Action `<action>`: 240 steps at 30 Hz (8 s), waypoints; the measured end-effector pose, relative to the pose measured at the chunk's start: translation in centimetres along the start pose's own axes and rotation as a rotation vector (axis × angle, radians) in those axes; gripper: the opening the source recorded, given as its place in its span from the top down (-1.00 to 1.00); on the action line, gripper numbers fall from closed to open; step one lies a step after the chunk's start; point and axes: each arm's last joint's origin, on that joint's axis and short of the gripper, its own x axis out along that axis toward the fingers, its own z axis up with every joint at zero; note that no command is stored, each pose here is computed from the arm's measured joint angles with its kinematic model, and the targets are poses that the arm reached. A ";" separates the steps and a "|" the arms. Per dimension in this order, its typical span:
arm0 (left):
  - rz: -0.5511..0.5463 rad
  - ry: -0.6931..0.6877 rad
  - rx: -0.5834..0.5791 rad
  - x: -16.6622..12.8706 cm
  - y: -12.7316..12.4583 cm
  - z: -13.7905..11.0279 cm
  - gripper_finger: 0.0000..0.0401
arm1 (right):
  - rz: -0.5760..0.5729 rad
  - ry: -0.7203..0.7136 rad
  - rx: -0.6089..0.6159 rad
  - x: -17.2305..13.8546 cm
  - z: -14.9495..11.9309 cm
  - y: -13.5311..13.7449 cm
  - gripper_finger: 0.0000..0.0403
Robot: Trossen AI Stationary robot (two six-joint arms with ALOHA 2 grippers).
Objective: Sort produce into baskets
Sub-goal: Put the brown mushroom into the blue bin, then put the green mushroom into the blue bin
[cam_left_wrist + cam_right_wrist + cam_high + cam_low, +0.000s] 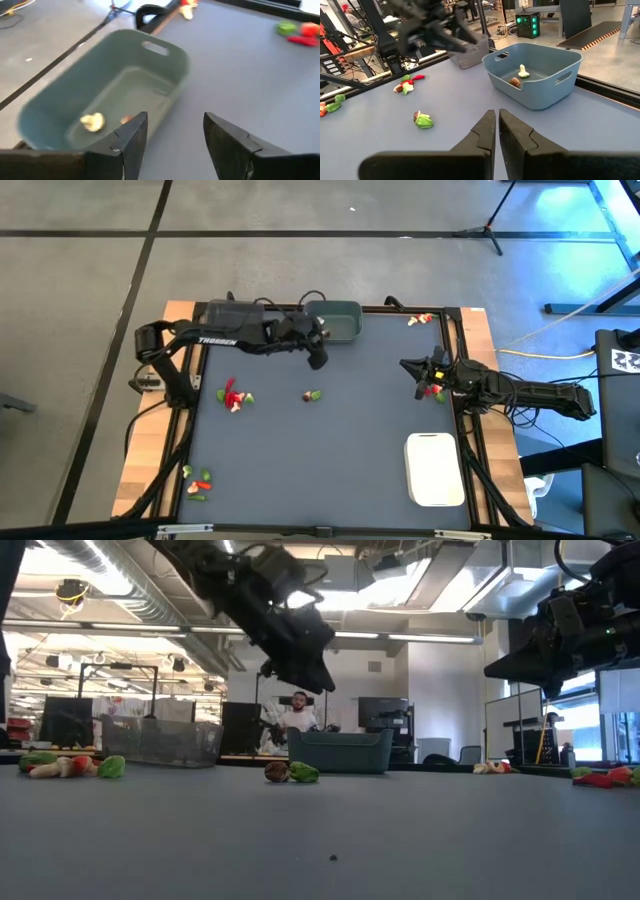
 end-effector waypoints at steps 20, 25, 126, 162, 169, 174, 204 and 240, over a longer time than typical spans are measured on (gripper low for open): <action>-0.187 0.270 0.272 -3.9 -8.8 -5.1 0.09 | 0.000 0.001 -0.001 0.0 0.0 0.0 0.87; -0.184 0.317 0.297 -3.9 -8.7 -6.9 0.09 | 0.000 0.001 -0.001 0.0 0.0 0.0 0.87; 0.087 -0.240 -0.114 1.4 4.1 -2.5 0.63 | -0.082 -0.014 -0.034 0.0 0.0 -0.3 0.87; 0.133 -0.160 -0.171 5.9 5.5 -2.9 0.09 | -0.085 -0.004 -0.059 0.0 -0.1 -0.3 0.87; 0.071 -0.211 -0.149 3.5 3.4 -1.1 0.08 | -0.084 -0.003 -0.059 0.0 -0.1 -0.3 0.87; 0.027 -0.185 -0.113 1.2 1.6 -0.4 0.11 | -0.086 0.005 -0.062 0.0 -0.2 -0.3 0.87; 0.006 0.497 -0.048 -10.4 -2.8 -5.5 0.26 | -0.078 0.015 -0.031 0.0 -0.3 -0.3 0.87; 0.117 0.907 -0.095 -10.8 -3.6 -12.0 -0.15 | -0.078 0.016 -0.031 0.0 -0.3 -0.3 0.87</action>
